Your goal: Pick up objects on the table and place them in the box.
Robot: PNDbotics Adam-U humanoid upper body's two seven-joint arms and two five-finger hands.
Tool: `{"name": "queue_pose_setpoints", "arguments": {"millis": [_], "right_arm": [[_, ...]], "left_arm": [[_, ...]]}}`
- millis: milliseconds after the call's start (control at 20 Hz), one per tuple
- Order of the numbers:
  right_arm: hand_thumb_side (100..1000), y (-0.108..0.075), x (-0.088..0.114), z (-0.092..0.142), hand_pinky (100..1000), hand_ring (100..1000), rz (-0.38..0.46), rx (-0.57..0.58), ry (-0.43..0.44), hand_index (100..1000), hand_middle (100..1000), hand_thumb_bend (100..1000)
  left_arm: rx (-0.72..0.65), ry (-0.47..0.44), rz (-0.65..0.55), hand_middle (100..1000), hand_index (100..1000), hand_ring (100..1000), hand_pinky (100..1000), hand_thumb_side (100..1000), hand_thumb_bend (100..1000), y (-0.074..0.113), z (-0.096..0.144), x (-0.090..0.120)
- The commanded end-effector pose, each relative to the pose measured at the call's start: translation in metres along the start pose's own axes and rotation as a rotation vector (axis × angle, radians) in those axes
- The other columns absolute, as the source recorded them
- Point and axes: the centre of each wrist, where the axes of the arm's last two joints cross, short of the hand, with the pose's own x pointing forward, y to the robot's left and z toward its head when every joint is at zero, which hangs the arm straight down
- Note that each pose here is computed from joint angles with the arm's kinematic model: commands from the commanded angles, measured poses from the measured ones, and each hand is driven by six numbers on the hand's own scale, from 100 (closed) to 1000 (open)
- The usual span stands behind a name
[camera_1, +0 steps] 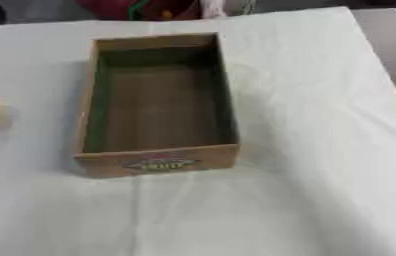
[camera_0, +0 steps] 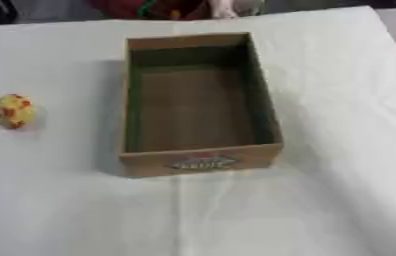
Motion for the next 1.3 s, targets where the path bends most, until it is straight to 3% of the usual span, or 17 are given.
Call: {"name": "queue_pose_setpoints", "arguments": {"millis": [50,500,600,800,1050,1200,1300], "right_arm": [[808,-0.004,0.006,-0.007,607,604,0.011,0.009,-0.031,831,694,100],[812,-0.005,0.006,-0.006,607,605,0.009,0.017,-0.025,830,694,100],[807,-0.005,0.006,-0.006,607,605,0.01,0.02,-0.024,830,694,100],[807,-0.005,0.006,-0.006,607,605,0.012,0.025,-0.019,830,694,100],[806,-0.005,0.006,-0.005,607,605,0.013,0.032,-0.017,830,694,100],[806,-0.005,0.006,-0.006,607,605,0.011,0.038,-0.017,830,694,100],[807,-0.004,0.006,-0.006,607,605,0.009,0.043,-0.016,829,694,100]], "left_arm": [[-0.035,-0.062,-0.044,441,645,367,366,757,100,0.001,-0.015,0.01],[-0.165,-0.157,-0.272,517,730,447,430,721,106,-0.006,-0.04,0.027],[-0.217,-0.203,-0.362,540,753,471,453,758,175,-0.008,-0.049,0.032],[-0.38,-0.327,-0.625,623,800,551,514,868,292,-0.016,-0.072,0.036],[-0.57,-0.428,-0.934,677,831,608,544,926,326,-0.029,-0.1,0.033],[-0.713,-0.435,-1.063,759,902,692,576,1000,286,-0.035,-0.11,0.024],[-0.897,-0.382,-1.15,822,962,756,610,1000,234,-0.04,-0.113,0.011]]}}
